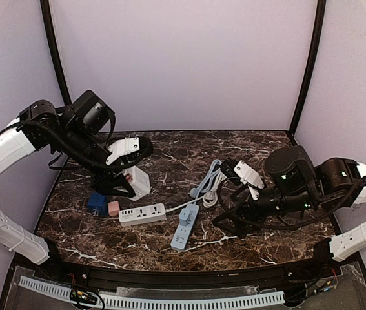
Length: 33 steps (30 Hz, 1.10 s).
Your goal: Insert the plug
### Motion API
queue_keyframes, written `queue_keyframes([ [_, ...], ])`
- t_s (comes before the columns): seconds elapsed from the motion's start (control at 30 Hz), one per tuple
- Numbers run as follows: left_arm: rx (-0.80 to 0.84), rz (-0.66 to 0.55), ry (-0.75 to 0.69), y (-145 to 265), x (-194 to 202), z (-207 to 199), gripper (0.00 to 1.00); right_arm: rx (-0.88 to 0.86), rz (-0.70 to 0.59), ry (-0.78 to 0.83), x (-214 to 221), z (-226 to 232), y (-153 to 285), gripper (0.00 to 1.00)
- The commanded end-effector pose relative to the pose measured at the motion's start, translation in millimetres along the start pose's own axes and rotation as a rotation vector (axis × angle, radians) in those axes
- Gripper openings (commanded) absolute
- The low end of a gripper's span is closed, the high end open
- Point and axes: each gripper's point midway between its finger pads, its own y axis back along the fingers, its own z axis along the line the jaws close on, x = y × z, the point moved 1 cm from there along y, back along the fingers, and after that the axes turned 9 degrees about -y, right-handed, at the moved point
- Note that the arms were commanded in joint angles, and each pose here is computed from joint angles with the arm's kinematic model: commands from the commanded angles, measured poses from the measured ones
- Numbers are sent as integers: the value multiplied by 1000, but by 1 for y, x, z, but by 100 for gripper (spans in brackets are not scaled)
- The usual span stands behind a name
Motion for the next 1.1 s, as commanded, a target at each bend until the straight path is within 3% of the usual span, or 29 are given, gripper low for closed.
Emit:
queue_keyframes([
  [0.0,53,199,-181,-16,43,1,1,13,7,-14,5,-2,-2,99],
  [0.57,231,264,-50,-87,72,36,1,175,83,-62,15,-23,-14,99],
  [0.73,246,209,-61,-100,61,42,1,199,78,-102,16,-29,-7,99],
  [1.07,310,283,-2,-126,71,48,1,237,120,-103,23,-34,-7,99],
])
